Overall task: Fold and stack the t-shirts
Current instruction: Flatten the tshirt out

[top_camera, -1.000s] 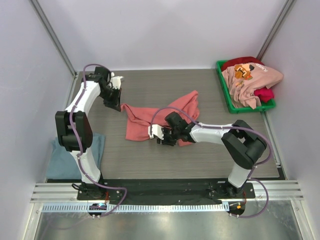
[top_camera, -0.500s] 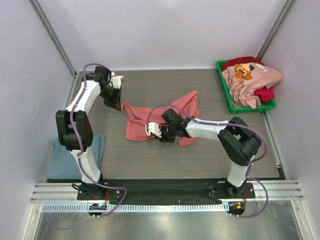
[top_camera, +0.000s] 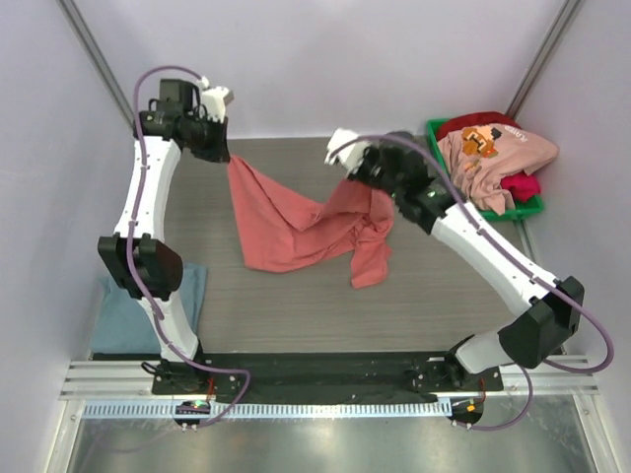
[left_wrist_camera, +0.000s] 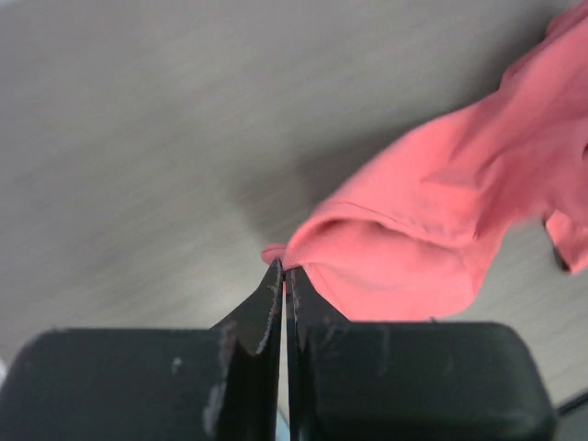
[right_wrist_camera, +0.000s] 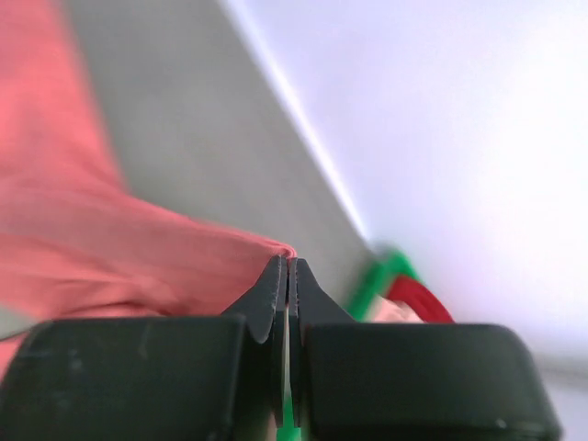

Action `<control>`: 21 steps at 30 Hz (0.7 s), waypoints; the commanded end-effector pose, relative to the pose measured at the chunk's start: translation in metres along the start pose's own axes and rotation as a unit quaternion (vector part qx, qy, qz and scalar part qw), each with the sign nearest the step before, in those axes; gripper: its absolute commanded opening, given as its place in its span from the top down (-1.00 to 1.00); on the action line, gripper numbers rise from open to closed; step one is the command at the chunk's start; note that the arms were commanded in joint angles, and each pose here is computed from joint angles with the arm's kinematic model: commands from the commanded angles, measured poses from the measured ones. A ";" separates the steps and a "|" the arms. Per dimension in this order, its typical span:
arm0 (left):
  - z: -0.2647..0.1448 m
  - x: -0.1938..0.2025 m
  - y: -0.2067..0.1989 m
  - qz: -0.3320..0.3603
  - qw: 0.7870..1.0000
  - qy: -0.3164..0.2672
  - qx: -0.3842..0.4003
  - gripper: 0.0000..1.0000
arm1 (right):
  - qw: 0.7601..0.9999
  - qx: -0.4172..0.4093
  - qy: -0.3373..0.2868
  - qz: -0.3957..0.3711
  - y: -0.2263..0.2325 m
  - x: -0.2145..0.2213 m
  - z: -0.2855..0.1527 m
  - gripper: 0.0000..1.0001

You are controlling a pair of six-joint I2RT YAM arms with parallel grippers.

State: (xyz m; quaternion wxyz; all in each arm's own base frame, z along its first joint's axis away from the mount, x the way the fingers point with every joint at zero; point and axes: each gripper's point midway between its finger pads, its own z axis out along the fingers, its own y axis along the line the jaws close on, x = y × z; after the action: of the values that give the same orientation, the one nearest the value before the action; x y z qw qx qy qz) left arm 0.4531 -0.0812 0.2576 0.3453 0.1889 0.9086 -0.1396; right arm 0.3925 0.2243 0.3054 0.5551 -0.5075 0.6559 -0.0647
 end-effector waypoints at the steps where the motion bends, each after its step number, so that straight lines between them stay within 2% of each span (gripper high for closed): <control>1: -0.071 -0.048 -0.010 0.048 0.995 -0.088 -0.032 1.00 | 0.981 0.185 0.033 0.052 -0.115 0.008 -0.037 0.97; 3: -0.101 -0.069 -0.013 0.063 0.988 -0.131 -0.051 1.00 | 0.970 0.233 0.008 0.061 -0.150 -0.007 -0.061 0.97; 5: -0.124 -0.081 -0.015 0.072 0.982 -0.162 -0.071 1.00 | 0.964 0.263 -0.003 0.037 -0.172 -0.016 -0.086 0.97; 6: -0.146 -0.089 -0.020 0.080 0.975 -0.193 -0.081 1.00 | 0.962 0.272 -0.011 0.028 -0.178 -0.023 -0.096 0.98; 9: -0.178 -0.099 -0.026 0.092 0.962 -0.237 -0.101 1.00 | 0.951 0.307 -0.036 0.012 -0.197 -0.043 -0.133 0.98; 13: -0.231 -0.099 -0.043 0.109 0.943 -0.289 -0.123 1.00 | 0.928 0.367 -0.064 0.031 -0.225 -0.065 -0.186 0.97; 19: -0.286 -0.097 -0.061 0.137 0.920 -0.338 -0.143 1.00 | 0.893 0.432 -0.123 0.037 -0.253 -0.100 -0.270 0.98; 21: -0.307 -0.096 -0.068 0.146 0.909 -0.358 -0.152 1.00 | 0.889 0.435 -0.137 0.029 -0.255 -0.109 -0.289 0.98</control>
State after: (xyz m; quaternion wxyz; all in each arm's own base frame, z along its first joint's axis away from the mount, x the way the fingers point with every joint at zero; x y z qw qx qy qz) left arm 0.3261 -0.0548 0.5199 0.6470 0.2014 0.7346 -0.0352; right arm 0.3505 0.0712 0.5894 0.7583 -0.2489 0.5520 -0.2415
